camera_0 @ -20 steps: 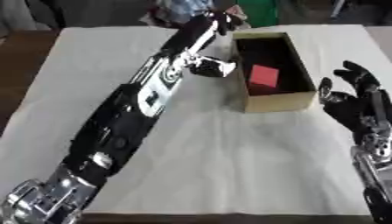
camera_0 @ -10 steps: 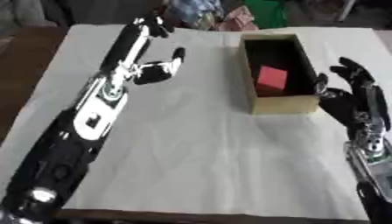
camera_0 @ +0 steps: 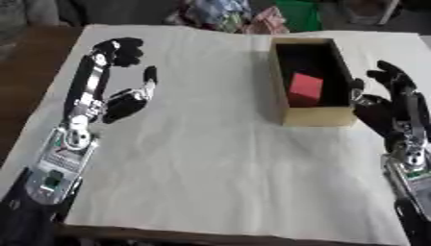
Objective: Pick up objects on the table and place them in the box.
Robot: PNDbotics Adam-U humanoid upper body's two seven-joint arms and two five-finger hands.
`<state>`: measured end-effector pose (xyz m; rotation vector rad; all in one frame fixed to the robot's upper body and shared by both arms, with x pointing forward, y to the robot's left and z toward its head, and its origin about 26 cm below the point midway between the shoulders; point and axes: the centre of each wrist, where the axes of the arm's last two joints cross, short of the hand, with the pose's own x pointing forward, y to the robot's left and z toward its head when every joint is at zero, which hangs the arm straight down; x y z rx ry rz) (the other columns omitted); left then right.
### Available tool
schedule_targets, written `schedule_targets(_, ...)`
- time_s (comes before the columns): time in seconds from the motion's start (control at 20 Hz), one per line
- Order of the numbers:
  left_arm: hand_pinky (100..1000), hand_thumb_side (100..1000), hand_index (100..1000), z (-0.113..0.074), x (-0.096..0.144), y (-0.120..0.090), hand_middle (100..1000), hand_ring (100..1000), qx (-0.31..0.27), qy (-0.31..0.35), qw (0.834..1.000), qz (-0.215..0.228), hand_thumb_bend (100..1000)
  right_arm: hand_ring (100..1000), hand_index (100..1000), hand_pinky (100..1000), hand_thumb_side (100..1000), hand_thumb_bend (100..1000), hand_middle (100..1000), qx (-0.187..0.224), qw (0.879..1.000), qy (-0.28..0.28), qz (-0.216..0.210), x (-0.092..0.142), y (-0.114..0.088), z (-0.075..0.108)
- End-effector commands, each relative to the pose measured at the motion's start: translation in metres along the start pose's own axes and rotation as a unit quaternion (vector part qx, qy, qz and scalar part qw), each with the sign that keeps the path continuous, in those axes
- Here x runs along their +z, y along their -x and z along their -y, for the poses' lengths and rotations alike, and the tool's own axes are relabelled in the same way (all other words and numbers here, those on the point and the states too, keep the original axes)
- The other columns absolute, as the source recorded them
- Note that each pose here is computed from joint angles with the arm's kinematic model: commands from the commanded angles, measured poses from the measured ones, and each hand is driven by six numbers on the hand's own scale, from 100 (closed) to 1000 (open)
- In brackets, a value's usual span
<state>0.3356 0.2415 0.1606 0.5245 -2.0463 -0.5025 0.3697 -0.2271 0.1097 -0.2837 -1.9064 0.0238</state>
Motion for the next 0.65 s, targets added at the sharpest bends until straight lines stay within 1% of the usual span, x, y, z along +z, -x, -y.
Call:
schedule_targets(0.05,732,111,784,-0.014,0.000,-0.004,629,665,0.021,-0.016,1.000,0.002,192,945,877,676,100,153,739,0.002,1.000,0.005,0.021,-0.005,-0.011,0.007)
schedule_targets(0.2,732,111,782,-0.017,0.002,0.000,625,663,0.050,-0.016,0.999,-0.004,186,945,877,676,100,153,739,0.002,1.000,0.007,0.020,-0.005,-0.010,0.007)
schedule_targets(0.3,731,113,782,-0.023,0.003,0.002,625,662,0.102,-0.014,0.995,-0.007,182,945,877,676,100,152,739,0.002,1.000,0.007,0.020,-0.005,-0.010,0.008)
schedule_targets(0.4,731,113,782,-0.026,0.003,0.004,624,661,0.129,-0.012,0.991,-0.008,181,945,877,676,100,152,739,0.002,1.000,0.008,0.019,-0.005,-0.010,0.008)
schedule_targets(0.65,730,113,779,-0.027,0.005,0.007,622,659,0.144,-0.009,0.989,-0.012,176,945,877,676,100,150,737,0.003,1.000,0.007,0.018,-0.005,-0.010,0.008)
